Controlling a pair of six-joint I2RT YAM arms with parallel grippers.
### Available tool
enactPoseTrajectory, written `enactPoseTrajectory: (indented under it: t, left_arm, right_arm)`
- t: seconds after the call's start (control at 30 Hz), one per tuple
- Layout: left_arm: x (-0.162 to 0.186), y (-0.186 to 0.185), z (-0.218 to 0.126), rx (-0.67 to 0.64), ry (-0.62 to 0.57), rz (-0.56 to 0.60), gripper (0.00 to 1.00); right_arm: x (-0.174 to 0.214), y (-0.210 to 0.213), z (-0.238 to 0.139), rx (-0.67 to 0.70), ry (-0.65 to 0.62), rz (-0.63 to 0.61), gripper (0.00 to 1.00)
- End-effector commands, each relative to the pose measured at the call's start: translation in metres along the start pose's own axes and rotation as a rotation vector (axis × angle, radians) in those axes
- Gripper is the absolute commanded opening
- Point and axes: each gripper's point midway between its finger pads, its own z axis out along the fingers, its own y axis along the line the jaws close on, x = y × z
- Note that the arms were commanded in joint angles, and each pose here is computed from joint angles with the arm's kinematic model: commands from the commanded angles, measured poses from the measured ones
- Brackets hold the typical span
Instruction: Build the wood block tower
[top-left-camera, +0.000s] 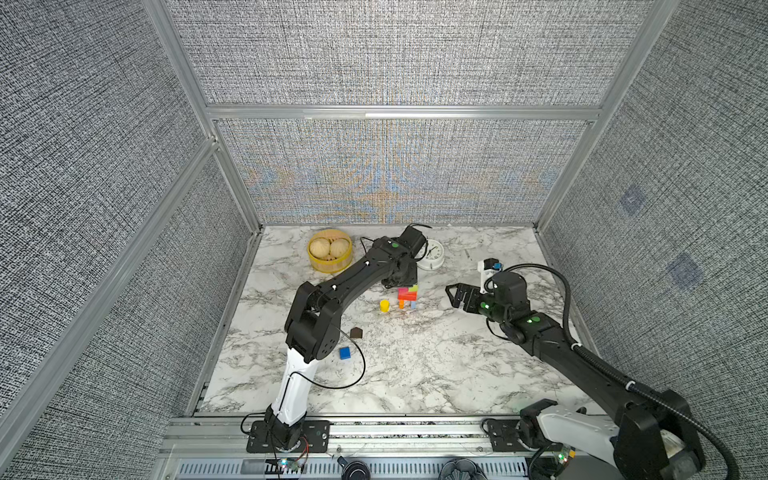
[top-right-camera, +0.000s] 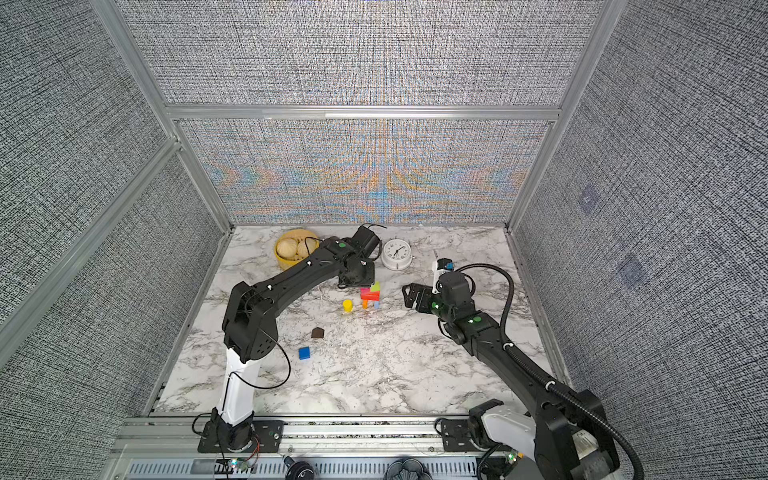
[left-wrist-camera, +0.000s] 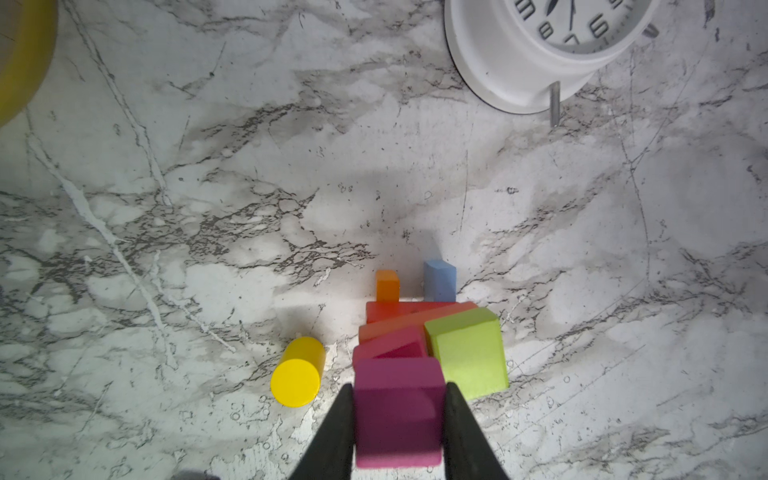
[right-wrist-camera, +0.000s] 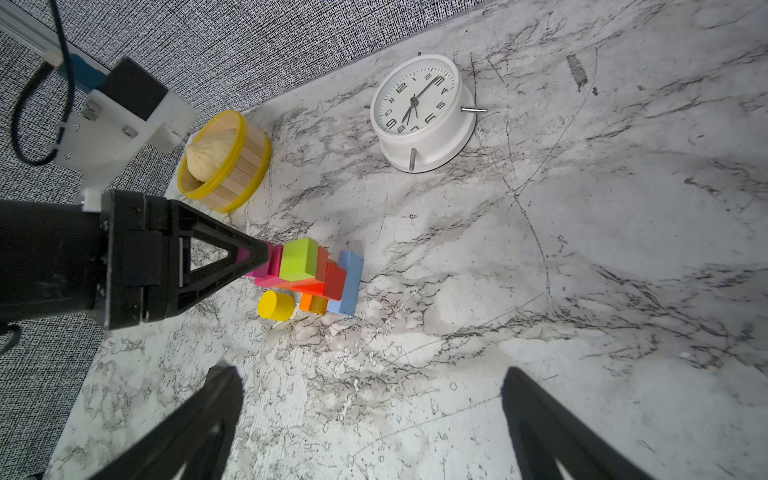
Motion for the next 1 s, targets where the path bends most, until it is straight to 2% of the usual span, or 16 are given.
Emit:
enactPoseTrajectory:
  t: [0.0,0.47,0.87,0.97]
  left_arm:
    - [-0.003,0.0,0.001,-0.002,-0.012,-0.01,0.33]
    - [-0.002,-0.002,0.005,0.007,-0.006,-0.011,0.36]
    - [-0.005,-0.002,0.0,0.008,-0.019,-0.009,0.6]
    - [-0.009,0.001,-0.011,0.005,-0.051,0.003,0.73]
  right_arm:
    - [-0.004,0.004,0.0,-0.018,-0.013,-0.002,0.99]
    - [-0.001,0.004,0.003,-0.019,0.0,-0.001,0.99]
    - [-0.001,0.004,0.003,-0.021,0.001,-0.008,0.99]
    - [-0.002,0.005,0.002,-0.023,0.0,-0.013,0.99]
